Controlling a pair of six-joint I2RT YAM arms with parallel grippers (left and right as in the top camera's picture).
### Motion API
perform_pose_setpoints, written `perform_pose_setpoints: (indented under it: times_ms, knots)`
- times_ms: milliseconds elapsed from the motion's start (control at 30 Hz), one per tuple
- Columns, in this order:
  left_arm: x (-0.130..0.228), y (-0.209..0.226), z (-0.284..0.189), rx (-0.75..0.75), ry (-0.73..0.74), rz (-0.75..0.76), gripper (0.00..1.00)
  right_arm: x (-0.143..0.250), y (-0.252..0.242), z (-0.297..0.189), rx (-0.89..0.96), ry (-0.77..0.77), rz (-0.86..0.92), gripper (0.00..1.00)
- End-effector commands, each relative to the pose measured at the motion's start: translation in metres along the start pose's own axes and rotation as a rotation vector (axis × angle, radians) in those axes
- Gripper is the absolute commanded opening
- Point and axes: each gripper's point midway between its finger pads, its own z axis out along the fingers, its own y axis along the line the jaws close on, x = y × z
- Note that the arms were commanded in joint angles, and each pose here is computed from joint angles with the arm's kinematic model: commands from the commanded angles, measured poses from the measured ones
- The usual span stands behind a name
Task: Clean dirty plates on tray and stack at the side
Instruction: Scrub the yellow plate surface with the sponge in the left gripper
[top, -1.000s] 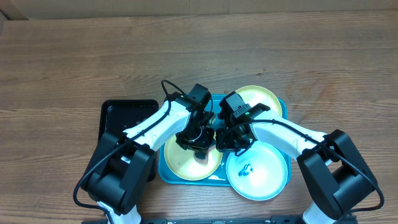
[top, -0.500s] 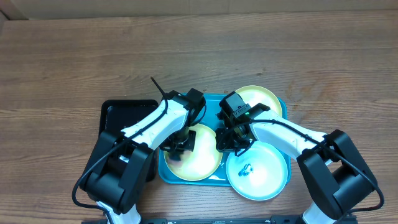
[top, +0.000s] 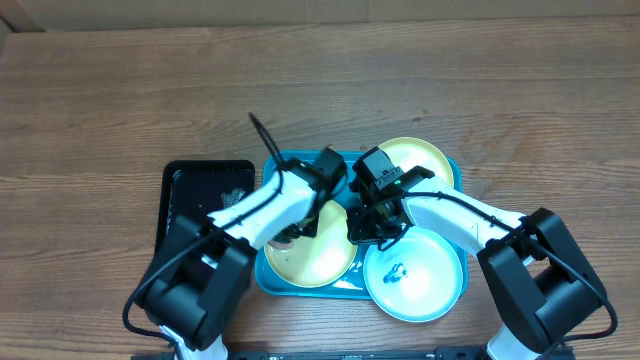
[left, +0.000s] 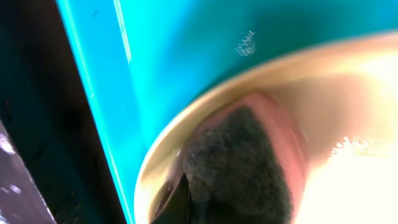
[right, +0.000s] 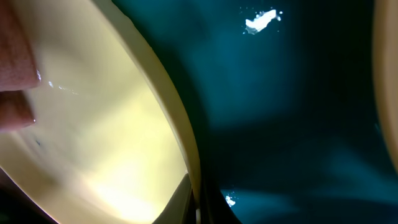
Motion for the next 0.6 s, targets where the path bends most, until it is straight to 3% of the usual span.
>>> perform_pose_setpoints:
  times_ms: [0,433,567]
  knots:
    - [0.020,-0.031,0.008,0.034,0.003,0.152,0.04,0.002,0.008,0.003,-0.041,0.010,-0.044,0.04]
    - [0.058,-0.063,0.001,0.220,0.158,0.208,0.04,-0.013,0.022,0.002,-0.109,-0.045,-0.031,0.04]
    - [0.066,-0.056,0.001,0.212,0.211,0.146,0.04,-0.021,0.019,-0.001,-0.118,-0.063,0.030,0.04]
